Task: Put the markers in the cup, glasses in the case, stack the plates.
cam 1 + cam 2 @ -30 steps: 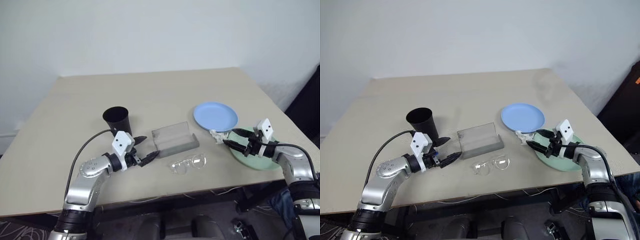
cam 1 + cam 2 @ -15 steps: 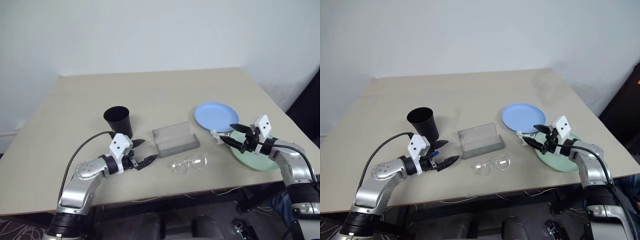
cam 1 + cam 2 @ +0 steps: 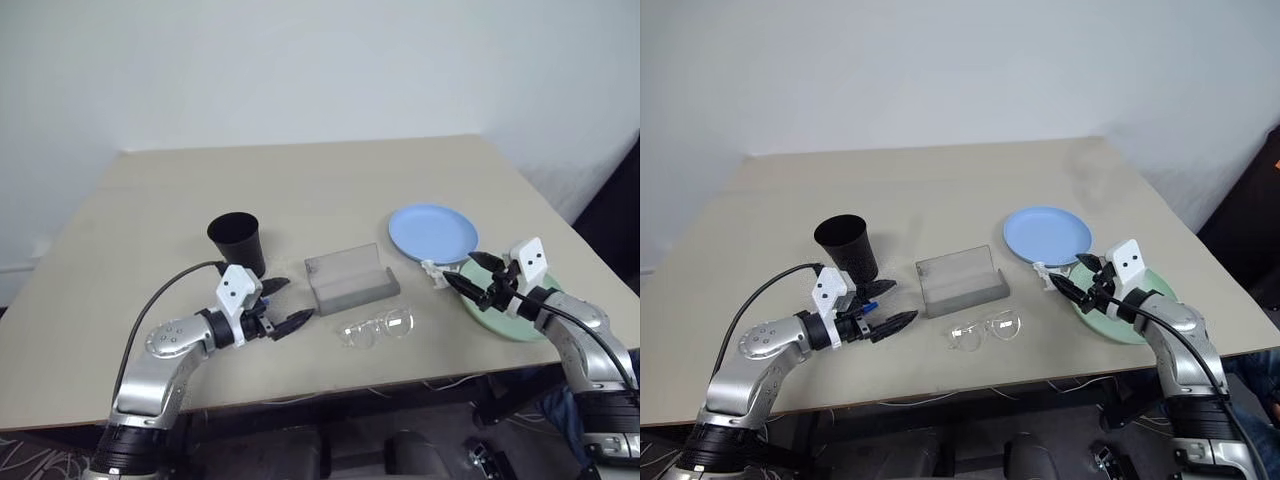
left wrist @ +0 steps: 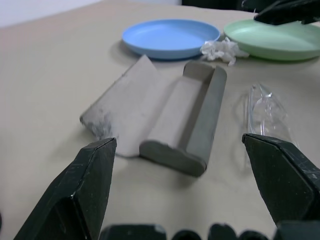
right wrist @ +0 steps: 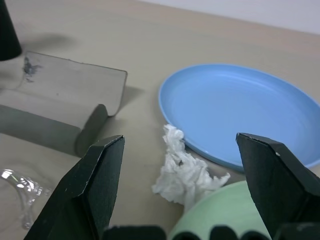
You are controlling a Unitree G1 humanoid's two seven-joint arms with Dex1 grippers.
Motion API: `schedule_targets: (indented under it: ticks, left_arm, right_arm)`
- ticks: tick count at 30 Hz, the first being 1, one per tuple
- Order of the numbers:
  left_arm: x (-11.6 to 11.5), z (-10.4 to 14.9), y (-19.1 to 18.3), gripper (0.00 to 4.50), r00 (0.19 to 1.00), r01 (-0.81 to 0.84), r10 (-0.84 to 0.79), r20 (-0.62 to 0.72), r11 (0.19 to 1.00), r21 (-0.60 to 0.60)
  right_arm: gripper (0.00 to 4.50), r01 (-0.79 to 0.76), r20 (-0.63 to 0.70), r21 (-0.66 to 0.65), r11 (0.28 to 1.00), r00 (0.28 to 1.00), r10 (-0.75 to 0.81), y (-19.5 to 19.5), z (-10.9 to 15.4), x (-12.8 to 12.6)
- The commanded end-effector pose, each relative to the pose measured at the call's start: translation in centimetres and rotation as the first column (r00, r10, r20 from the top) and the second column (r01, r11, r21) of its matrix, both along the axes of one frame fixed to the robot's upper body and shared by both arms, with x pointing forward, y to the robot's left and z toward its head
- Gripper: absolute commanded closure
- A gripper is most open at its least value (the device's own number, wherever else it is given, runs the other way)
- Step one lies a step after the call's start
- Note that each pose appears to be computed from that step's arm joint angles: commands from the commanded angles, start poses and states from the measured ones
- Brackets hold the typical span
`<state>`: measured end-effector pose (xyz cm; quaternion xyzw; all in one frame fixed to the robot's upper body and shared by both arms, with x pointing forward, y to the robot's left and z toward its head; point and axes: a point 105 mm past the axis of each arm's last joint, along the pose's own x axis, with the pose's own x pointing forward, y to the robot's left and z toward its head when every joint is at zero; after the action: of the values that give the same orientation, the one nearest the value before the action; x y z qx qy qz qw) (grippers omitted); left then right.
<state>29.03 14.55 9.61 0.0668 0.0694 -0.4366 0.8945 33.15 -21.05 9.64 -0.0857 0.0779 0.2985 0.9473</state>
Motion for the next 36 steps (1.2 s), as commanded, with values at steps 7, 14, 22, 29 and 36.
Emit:
schedule_targets:
  ticks: [7,14,22,29,36]
  left_arm:
    - [0.5,1.5,-2.2,0.22,0.995,0.09,-0.088,0.04,0.995,-0.034]
    - [0.3,1.8,-3.9,0.22,0.988,0.154,-0.152,0.037,0.986,-0.058]
    - [0.3,1.8,-4.8,0.22,0.983,0.183,-0.181,0.036,0.981,-0.064]
    - [0.4,1.8,-4.9,0.22,0.983,0.184,-0.182,0.039,0.981,-0.065]
    - [0.4,1.6,-5.0,0.22,0.983,0.18,-0.178,0.038,0.982,-0.064]
  right_arm:
    - [0.62,0.056,-0.061,-0.108,0.993,0.996,-0.063,-1.6,-0.5,0.1]
    - [0.62,0.038,-0.146,-0.178,0.983,0.987,-0.064,-1.4,-1.9,-0.8]
    - [0.62,0.002,-0.2,-0.242,0.97,0.978,-0.052,-0.9,-1.9,-1.7]
    - [0.62,-0.018,-0.229,-0.27,0.963,0.972,-0.046,-0.8,-2.0,-1.9]
    - [0.62,0.017,-0.252,-0.326,0.945,0.962,-0.104,-0.8,-2.6,-1.3]
